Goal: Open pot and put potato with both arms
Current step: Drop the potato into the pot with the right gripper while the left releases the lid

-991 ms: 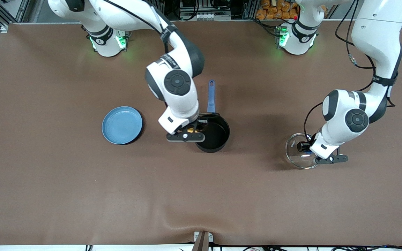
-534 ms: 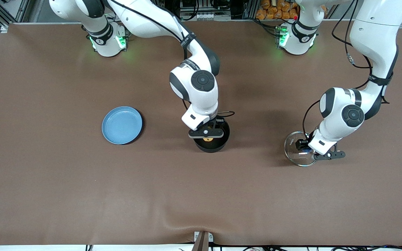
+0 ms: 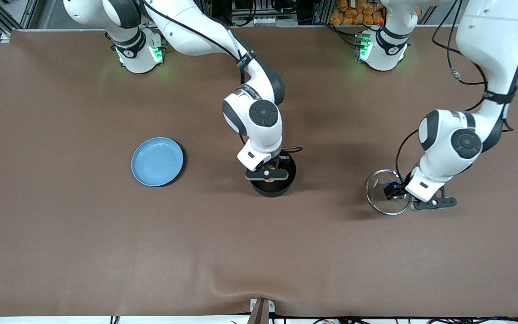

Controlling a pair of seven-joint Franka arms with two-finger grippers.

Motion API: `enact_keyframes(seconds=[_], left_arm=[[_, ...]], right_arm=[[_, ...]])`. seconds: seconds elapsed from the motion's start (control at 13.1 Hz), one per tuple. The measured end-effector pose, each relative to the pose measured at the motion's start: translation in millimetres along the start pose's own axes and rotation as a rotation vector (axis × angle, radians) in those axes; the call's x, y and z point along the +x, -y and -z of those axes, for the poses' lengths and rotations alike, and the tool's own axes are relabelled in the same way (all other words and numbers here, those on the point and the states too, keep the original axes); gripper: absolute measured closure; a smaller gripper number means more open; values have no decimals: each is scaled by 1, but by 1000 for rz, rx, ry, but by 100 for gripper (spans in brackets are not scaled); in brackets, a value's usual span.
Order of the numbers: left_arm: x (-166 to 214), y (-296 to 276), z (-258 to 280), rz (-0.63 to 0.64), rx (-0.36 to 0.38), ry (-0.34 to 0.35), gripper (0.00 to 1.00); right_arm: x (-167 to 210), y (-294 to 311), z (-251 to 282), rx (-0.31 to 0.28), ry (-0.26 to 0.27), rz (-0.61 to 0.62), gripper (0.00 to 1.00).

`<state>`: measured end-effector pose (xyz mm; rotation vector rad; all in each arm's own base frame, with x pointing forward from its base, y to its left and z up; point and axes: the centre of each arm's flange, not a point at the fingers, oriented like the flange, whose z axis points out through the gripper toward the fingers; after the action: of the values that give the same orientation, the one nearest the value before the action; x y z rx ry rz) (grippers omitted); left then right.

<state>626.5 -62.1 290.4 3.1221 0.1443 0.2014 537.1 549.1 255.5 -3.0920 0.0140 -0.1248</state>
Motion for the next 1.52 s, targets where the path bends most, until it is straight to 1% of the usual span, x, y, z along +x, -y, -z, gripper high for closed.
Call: enact_keyframes(seconds=[0.15, 0.23, 0.38, 0.53, 0.69, 0.84, 1.14, 1.37, 1.45, 1.52], left_arm=[[14, 1, 54, 8, 27, 28, 0], [19, 2, 80, 12, 35, 24, 0], [20, 2, 126, 20, 49, 26, 0], [14, -1, 161, 14, 65, 51, 0], [2, -17, 187, -8, 73, 73, 0], [-13, -30, 212, -24, 86, 89, 0], [-31, -23, 260, -12, 108, 85, 0], [-31, -16, 299, 7, 115, 86, 0], [-30, -15, 311, 10, 113, 79, 0], [-29, -15, 320, 12, 111, 69, 0]], right_arm=[[-9, 7, -23, 0, -10, 9, 41], [-13, 9, -31, -1, -12, 11, 41], [-14, 10, -36, -4, -12, 11, 41], [-13, 10, -35, 3, -22, 10, 41], [-12, 11, -37, 13, -34, 10, 41], [-13, 10, -41, 11, -33, 10, 41], [-13, 9, -43, 10, -32, 9, 41], [-13, 9, -43, 10, -32, 9, 41], [-13, 9, -43, 10, -32, 9, 35], [-13, 9, -43, 10, -32, 9, 24]])
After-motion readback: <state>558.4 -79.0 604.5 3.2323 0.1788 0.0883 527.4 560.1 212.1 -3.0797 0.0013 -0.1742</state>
